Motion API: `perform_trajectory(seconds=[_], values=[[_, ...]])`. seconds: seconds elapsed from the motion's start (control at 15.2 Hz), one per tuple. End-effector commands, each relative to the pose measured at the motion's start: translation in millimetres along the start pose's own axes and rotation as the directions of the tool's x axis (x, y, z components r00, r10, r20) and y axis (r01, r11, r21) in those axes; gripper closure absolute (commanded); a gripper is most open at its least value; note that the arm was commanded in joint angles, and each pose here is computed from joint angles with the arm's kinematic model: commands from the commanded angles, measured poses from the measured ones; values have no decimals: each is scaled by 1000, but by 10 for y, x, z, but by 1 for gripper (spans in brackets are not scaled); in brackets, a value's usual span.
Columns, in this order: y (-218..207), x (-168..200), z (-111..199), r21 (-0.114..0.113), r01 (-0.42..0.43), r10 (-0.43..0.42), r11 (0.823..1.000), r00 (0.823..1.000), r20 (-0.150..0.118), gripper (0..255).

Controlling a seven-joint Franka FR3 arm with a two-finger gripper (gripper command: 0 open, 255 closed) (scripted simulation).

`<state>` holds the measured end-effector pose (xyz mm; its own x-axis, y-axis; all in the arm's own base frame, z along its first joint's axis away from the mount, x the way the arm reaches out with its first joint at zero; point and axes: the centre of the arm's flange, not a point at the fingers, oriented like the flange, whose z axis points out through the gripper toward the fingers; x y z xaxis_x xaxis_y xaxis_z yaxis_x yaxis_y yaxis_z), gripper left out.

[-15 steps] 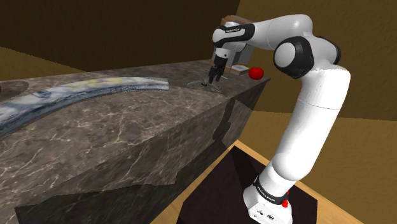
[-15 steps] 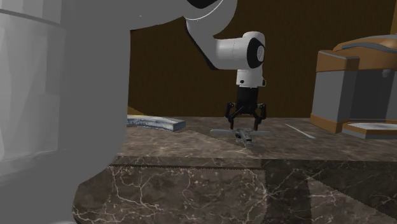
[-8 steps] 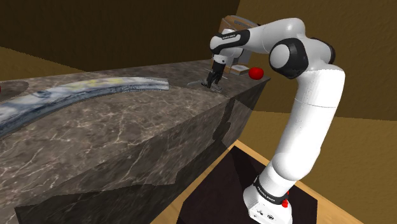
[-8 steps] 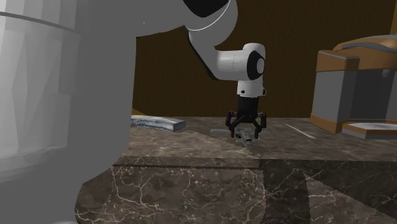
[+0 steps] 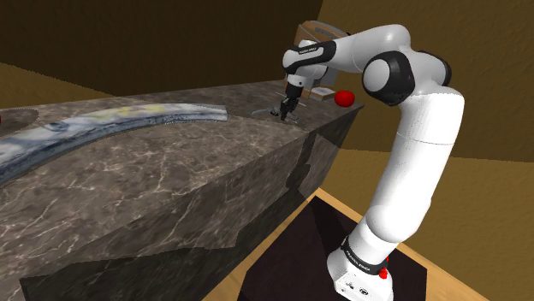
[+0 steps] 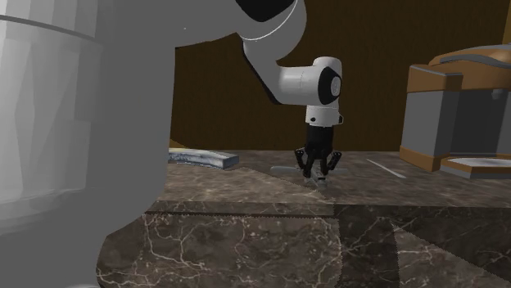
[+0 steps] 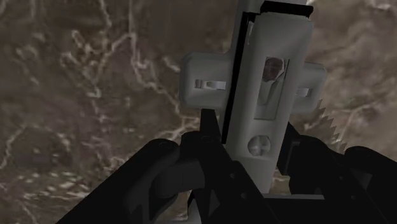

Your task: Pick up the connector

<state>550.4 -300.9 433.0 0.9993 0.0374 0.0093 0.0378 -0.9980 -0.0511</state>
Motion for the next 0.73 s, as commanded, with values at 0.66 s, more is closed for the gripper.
perform_trajectory(seconds=[0.66], values=[[-27, 10, -343, 3, 3, -3, 1000, 1000, 3, 255]])
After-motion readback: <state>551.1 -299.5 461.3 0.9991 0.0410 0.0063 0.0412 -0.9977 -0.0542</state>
